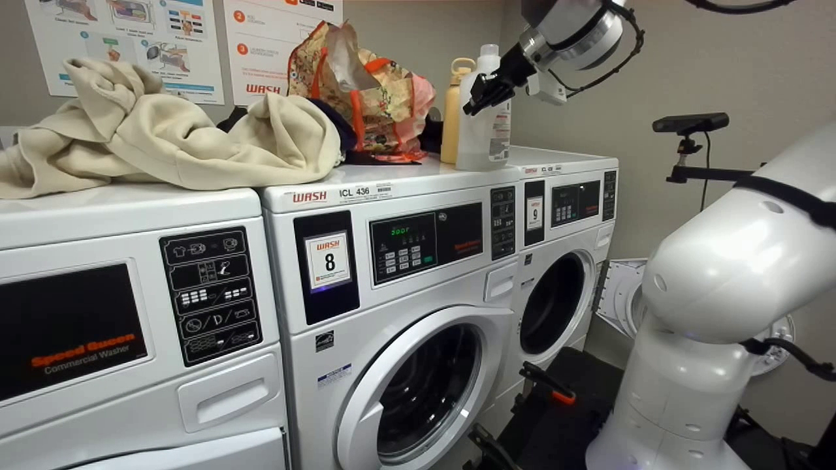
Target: Move the white bottle to the right
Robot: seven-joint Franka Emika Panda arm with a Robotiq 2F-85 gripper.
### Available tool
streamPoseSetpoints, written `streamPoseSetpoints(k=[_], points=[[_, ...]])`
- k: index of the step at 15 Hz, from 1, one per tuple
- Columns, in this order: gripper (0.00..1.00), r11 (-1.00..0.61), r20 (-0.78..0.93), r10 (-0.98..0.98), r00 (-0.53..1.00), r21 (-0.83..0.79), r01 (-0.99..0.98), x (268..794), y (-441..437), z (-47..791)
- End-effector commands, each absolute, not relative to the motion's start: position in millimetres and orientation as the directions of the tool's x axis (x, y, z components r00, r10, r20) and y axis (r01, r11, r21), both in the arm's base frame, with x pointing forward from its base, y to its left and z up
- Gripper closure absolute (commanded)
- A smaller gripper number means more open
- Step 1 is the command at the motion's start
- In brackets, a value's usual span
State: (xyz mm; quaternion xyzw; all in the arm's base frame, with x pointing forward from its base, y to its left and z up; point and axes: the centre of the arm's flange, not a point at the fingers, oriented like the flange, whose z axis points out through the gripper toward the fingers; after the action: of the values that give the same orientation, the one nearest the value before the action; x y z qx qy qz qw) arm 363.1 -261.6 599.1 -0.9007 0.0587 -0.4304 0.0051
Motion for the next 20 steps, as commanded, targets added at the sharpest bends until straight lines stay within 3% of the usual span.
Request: streamPoseSetpoints(k=[1, 16, 17, 18, 20], points=[[0.95, -0.990, 0.756, -0.112, 0.645, -0.029, -0.139, 365.6, -292.0, 592.2], [0.95, -0.995, 0.707, 0.101, 0.700, 0.080, 0.063, 401.7, -357.8, 594.4], [0.54, -0.993, 0.705, 0.118, 0.699, 0.086, 0.081, 398.4, -359.7, 595.7], [0.53, -0.992, 0.703, 0.129, 0.700, 0.094, 0.088, 395.7, -361.0, 596.9], [0.40, -0.989, 0.690, 0.150, 0.709, 0.106, 0.106, 391.9, -365.0, 592.6]])
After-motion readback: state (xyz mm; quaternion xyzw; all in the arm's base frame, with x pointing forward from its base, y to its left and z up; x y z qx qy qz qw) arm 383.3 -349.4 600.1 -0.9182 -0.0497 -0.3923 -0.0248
